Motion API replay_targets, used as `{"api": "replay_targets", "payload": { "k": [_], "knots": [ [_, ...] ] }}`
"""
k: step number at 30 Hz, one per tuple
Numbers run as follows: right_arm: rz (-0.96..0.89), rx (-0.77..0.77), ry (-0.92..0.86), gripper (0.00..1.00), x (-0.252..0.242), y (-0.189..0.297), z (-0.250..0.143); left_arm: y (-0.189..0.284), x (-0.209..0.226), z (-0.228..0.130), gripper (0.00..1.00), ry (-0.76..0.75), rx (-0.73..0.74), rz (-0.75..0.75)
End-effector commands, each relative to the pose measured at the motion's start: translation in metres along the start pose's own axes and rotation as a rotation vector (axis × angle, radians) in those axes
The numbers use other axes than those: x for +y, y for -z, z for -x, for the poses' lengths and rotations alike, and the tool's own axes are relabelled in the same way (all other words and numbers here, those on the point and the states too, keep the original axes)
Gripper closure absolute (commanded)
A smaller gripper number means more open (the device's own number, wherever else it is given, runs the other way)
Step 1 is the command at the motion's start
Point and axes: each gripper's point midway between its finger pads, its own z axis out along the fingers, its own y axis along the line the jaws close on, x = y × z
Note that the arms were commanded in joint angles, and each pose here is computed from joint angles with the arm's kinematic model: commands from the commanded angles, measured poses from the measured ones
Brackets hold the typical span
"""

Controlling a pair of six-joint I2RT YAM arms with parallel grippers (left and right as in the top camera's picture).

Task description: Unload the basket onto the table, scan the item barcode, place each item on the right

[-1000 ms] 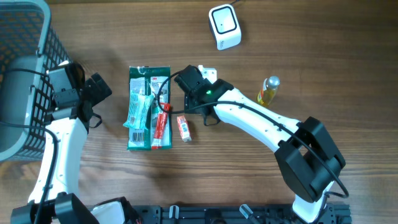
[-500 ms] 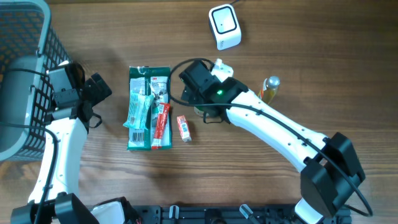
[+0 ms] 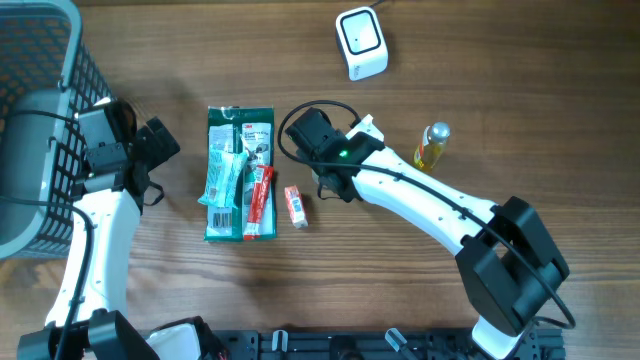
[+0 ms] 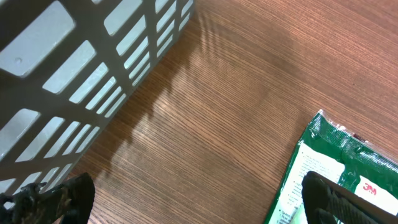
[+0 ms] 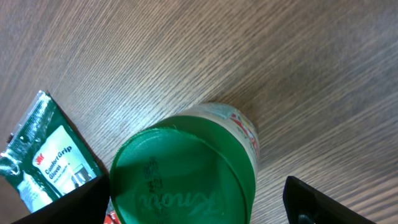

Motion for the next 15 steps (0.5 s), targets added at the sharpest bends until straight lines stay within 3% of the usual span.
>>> {"api": "replay_targets", "payload": {
  "k": [1,2,4,8,15],
  "knots": [
    [-0.063,-0.010,0.118,0.14,-0.015,-0.012,0.000,0.006,-0.002,0.010,0.00,-0.006,-0.028,-0.011],
    [-0.061,-0.007,0.110,0.06,-0.014,-0.013,-0.001,0.006,-0.002,0.010,0.00,-0.006,-0.028,-0.011],
    [-0.035,-0.018,0.102,0.00,-0.008,-0.013,0.001,0.006,-0.002,0.010,0.00,-0.005,-0.028,-0.011],
    [0.015,-0.027,0.094,0.00,0.005,-0.013,0.003,0.006,-0.002,0.010,0.00,-0.006,-0.028,-0.011],
    [0.010,-0.016,0.251,0.04,0.003,-0.012,0.001,0.006,-0.002,0.010,0.00,-0.005,-0.028,-0.011]
  ]
}}
